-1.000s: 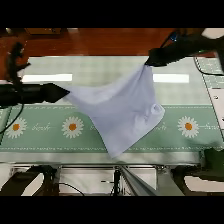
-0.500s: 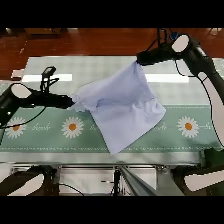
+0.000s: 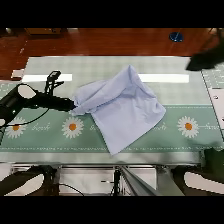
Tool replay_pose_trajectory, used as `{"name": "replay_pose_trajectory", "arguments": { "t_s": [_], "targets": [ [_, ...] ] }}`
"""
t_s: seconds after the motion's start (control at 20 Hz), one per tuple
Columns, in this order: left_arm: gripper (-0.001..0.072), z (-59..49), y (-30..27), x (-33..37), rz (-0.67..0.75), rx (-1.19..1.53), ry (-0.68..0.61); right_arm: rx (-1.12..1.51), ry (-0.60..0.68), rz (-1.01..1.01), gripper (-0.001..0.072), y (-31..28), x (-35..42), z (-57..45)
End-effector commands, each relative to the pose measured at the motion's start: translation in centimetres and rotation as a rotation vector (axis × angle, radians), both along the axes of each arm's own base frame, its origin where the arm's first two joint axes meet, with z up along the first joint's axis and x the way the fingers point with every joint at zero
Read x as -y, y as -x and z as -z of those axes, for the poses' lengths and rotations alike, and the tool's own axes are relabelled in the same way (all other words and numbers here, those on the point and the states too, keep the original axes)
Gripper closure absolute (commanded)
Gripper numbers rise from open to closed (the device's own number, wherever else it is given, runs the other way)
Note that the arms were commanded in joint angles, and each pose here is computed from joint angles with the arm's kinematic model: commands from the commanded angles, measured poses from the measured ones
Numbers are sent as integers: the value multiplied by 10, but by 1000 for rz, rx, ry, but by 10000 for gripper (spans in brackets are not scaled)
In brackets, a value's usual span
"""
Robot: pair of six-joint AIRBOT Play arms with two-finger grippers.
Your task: Fold the shirts.
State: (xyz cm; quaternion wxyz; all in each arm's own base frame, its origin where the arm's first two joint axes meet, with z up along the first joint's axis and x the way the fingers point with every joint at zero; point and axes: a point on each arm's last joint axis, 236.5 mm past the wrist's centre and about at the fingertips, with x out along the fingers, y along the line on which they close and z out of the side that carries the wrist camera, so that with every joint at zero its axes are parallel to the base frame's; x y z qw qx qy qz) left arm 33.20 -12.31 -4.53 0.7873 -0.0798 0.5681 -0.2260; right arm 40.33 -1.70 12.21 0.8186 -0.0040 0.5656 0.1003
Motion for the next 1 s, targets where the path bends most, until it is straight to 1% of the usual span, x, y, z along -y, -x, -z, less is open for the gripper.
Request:
{"name": "replay_pose_trajectory", "arguments": {
  "t_s": [0.0,0.05,0.15,0.2,0.35,0.45,0.55,0.8,0.95],
  "targets": [
    [685,1,3,0,8,-12,-2,-131,-259,145,307,74,15,31],
    [684,1,3,0,8,-11,-3,-140,-342,183,230,86,9,47],
    [685,2,3,0,10,-10,-4,-148,-476,234,225,107,-7,78],
    [685,2,3,0,11,-11,-4,-146,-527,259,188,112,-16,91],
    [685,2,3,0,11,-12,-3,-148,-649,341,188,118,-39,127],
    [684,2,3,0,11,-12,-3,-126,-669,414,188,116,-40,149],
    [684,2,3,0,11,-12,-3,-110,-662,474,188,115,-36,165],
    [685,2,3,0,10,-12,-3,-95,-624,545,188,119,-27,191],
    [685,2,3,0,10,-12,-3,-114,-671,556,188,115,-35,203]
  ]
}}
